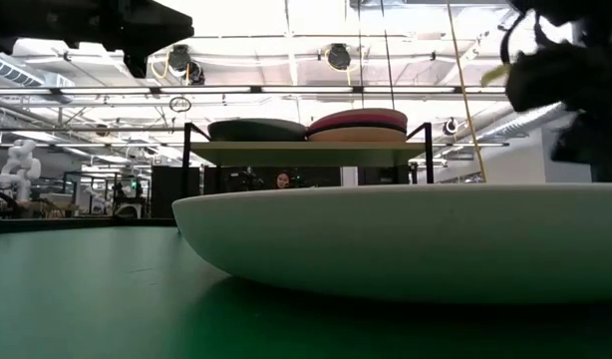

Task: Place and stack plates onto a shelf
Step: Stack the light pink plate on top of the white plate

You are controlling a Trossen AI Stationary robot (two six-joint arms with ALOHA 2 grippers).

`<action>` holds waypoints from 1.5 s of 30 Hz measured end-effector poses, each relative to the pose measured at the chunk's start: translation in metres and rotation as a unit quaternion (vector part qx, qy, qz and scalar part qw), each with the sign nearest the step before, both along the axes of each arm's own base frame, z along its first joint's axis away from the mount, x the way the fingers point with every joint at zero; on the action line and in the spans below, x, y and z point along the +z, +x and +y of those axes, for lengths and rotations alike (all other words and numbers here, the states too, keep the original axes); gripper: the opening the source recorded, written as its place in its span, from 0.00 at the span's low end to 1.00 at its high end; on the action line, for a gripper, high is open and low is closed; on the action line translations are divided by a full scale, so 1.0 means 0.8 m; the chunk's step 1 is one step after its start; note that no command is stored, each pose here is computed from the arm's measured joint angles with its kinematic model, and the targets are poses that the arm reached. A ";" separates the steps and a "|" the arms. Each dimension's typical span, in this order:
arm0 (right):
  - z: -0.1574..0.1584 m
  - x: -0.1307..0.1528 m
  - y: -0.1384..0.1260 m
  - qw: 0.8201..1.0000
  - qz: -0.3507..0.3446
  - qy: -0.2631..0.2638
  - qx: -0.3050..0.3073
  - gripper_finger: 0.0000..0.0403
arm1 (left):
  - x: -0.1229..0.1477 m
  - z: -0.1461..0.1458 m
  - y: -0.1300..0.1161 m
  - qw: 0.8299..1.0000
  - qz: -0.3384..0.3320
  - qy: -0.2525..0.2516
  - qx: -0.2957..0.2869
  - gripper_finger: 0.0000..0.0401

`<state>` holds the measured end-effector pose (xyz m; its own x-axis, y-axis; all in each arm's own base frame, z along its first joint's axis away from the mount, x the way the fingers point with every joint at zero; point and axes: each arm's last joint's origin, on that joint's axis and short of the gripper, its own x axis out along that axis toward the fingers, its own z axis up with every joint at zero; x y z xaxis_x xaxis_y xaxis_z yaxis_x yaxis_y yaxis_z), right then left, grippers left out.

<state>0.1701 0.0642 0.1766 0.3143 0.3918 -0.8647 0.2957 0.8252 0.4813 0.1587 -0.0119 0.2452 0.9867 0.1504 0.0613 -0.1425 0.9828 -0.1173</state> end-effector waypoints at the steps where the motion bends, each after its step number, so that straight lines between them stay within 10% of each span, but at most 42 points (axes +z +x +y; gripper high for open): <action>1: 0.001 -0.005 -0.002 1.000 0.005 0.014 0.001 0.24 | -0.001 0.000 0.000 1.000 0.002 0.000 0.000 0.21; 45: 0.009 -0.029 -0.020 0.998 0.002 0.048 0.040 0.24 | -0.011 -0.001 0.011 1.000 0.027 -0.011 0.007 0.21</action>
